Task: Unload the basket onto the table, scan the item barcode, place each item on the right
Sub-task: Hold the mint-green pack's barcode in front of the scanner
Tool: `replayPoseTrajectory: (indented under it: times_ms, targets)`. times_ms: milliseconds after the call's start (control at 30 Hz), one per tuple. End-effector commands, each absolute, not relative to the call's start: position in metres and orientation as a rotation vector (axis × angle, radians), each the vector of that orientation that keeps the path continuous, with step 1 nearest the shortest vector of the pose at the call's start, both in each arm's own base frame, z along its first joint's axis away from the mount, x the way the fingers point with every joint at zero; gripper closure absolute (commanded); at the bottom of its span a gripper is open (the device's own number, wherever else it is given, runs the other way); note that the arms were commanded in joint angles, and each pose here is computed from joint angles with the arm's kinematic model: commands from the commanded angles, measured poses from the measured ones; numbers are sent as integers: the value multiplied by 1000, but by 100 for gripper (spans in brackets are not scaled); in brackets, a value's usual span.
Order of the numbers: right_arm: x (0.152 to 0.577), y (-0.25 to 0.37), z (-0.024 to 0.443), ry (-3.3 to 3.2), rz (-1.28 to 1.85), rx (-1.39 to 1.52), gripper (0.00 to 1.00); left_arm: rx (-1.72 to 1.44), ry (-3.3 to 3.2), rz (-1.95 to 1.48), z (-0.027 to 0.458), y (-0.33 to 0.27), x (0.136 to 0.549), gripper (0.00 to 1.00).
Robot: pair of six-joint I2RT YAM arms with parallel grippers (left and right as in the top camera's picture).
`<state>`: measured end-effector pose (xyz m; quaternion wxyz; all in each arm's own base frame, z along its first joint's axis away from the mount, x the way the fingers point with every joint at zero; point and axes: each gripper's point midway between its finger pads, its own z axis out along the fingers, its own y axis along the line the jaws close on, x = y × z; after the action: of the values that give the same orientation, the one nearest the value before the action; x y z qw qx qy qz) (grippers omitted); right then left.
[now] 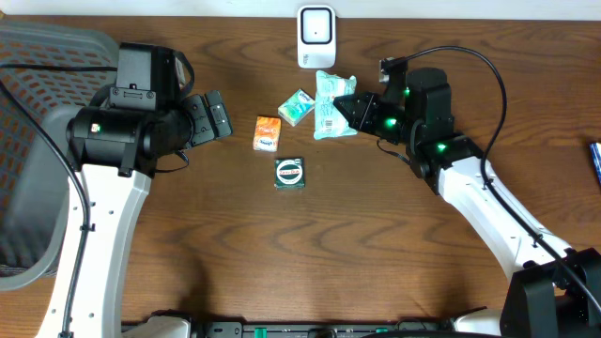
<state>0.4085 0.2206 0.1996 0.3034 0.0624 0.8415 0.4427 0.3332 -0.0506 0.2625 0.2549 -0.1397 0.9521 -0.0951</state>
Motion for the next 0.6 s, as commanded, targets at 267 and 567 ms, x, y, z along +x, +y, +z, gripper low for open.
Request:
replayPoseTrajectory:
  times_ms: [267, 567]
  targets:
    - [407, 225, 213, 2201, 1187, 106, 99, -378, 2575, -250, 266, -48, 334, 2]
    - [406, 226, 213, 2203, 1192, 101, 99, -378, 2575, -250, 266, -48, 334, 2]
